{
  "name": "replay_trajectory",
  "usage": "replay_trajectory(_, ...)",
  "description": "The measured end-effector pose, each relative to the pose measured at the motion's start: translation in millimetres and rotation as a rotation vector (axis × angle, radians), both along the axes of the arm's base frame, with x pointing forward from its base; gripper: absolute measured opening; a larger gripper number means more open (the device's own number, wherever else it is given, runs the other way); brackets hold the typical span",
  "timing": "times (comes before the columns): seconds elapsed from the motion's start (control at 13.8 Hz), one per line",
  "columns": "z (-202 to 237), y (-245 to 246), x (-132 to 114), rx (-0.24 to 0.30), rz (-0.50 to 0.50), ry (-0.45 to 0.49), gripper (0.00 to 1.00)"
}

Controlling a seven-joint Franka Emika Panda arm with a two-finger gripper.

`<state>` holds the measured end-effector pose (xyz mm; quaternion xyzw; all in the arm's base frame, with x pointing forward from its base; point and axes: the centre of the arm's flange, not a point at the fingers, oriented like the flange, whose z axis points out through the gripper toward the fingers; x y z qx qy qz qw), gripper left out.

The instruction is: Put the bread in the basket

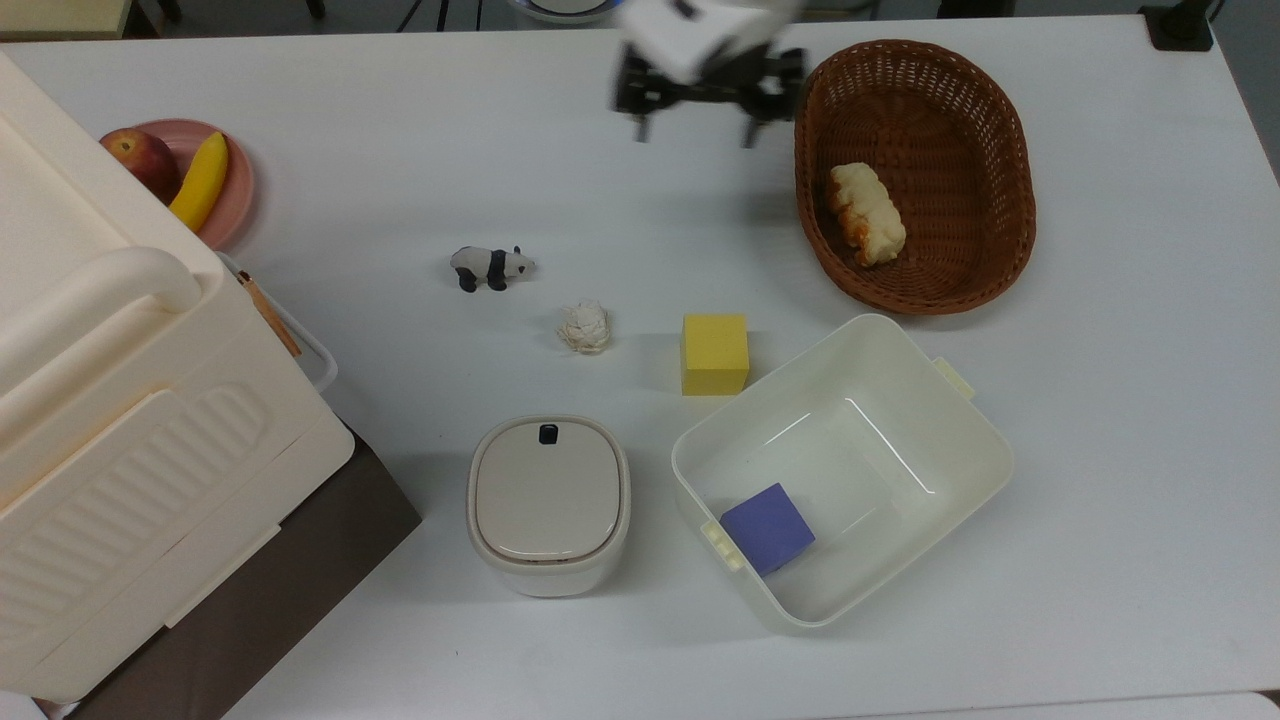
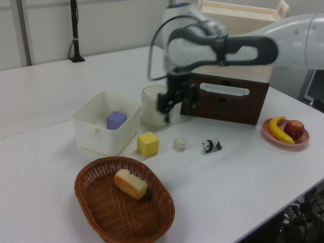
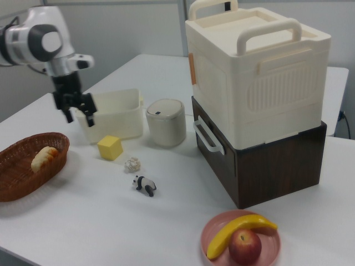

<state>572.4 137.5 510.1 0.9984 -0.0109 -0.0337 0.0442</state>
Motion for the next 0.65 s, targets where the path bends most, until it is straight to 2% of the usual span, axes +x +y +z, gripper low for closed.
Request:
replay_trajectory(0.36,17,-119,12,0.009,-0.156,-0.022,1.00)
replay_trajectory(0.65,30,-154,16,0.018,-0.170,-0.046,1.00)
